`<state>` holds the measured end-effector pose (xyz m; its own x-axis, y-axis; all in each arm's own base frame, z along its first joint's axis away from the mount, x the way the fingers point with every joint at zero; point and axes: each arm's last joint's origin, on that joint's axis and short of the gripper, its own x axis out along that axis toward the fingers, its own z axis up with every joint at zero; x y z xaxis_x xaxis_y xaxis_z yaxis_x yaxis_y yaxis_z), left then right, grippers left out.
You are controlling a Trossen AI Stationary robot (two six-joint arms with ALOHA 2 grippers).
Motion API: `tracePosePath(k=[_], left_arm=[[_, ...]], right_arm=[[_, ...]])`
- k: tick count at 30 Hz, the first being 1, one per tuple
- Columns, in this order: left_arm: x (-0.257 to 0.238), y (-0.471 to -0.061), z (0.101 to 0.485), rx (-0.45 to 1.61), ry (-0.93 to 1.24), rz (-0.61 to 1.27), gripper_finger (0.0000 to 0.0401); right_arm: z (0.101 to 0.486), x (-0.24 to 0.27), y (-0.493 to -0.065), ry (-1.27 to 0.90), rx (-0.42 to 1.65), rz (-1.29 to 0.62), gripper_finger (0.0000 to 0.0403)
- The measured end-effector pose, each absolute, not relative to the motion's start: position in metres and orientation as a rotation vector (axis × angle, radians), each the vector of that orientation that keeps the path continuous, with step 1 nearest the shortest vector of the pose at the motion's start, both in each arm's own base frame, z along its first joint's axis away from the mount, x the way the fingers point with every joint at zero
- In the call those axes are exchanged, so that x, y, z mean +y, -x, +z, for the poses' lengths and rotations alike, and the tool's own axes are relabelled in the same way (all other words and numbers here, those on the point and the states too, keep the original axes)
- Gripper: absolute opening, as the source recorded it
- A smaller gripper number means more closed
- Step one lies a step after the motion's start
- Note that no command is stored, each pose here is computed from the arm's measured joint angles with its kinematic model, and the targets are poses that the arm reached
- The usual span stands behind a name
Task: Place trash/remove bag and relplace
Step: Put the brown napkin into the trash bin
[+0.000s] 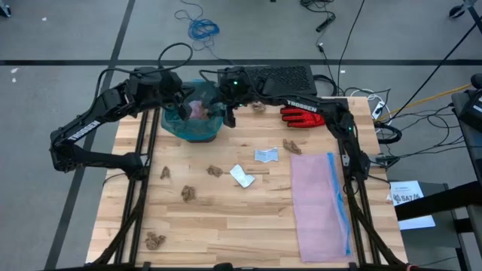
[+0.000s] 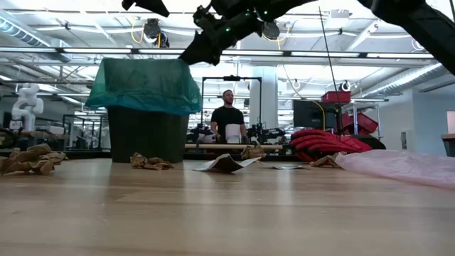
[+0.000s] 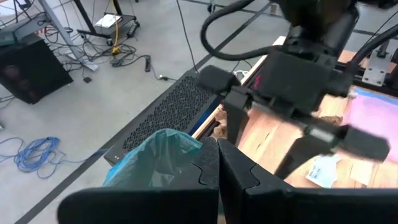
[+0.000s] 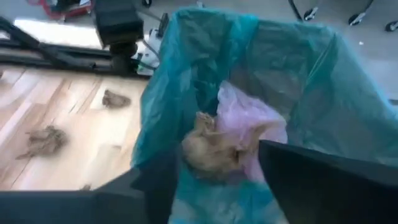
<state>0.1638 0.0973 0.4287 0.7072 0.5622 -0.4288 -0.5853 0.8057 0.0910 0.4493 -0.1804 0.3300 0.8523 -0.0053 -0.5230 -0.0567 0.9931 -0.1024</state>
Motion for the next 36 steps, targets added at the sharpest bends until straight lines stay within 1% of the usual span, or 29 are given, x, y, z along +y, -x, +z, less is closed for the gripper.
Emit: tracePosePath(k=[3, 6, 8, 12, 14, 18, 22, 25, 30, 36], left_arm=[[0.097, -0.164, 0.429, 0.459, 0.053, 0.638, 0.0], [0.098, -0.164, 0.43, 0.443, 0.046, 0.638, 0.0], [0.098, -0.165, 0.432, 0.419, 0.039, 0.639, 0.0], [0.099, -0.166, 0.434, 0.401, 0.016, 0.636, 0.0], [0.098, -0.166, 0.434, 0.402, 0.016, 0.636, 0.0], [0.098, -0.166, 0.434, 0.409, 0.018, 0.635, 0.0], [0.098, -0.166, 0.433, 0.413, 0.018, 0.635, 0.0], [0.098, -0.166, 0.433, 0.413, 0.018, 0.635, 0.0], [0.098, -0.166, 0.433, 0.413, 0.019, 0.635, 0.0], [0.098, -0.165, 0.433, 0.42, 0.02, 0.634, 0.0]], right_arm=[[0.349, -0.188, -0.421, 0.167, 0.653, -0.016, 0.0261], [0.368, -0.21, -0.385, 0.165, 0.712, -0.076, 0.0269], [0.366, -0.232, -0.367, 0.109, 0.756, -0.129, 0.0269], [0.336, -0.284, -0.341, -0.085, 0.779, -0.189, 0.0261], [0.317, -0.304, -0.333, -0.131, 0.784, -0.232, 0.026], [0.263, -0.324, -0.328, -0.207, 0.859, -0.255, 0.0259], [0.224, -0.329, -0.328, -0.223, 0.948, -0.322, 0.0258], [0.203, -0.324, -0.329, -0.234, 1.005, -0.306, 0.0258], [0.188, -0.318, -0.337, -0.22, 1.011, -0.289, 0.0258], [0.159, -0.316, -0.342, -0.203, 1.129, -0.334, 0.0254]])
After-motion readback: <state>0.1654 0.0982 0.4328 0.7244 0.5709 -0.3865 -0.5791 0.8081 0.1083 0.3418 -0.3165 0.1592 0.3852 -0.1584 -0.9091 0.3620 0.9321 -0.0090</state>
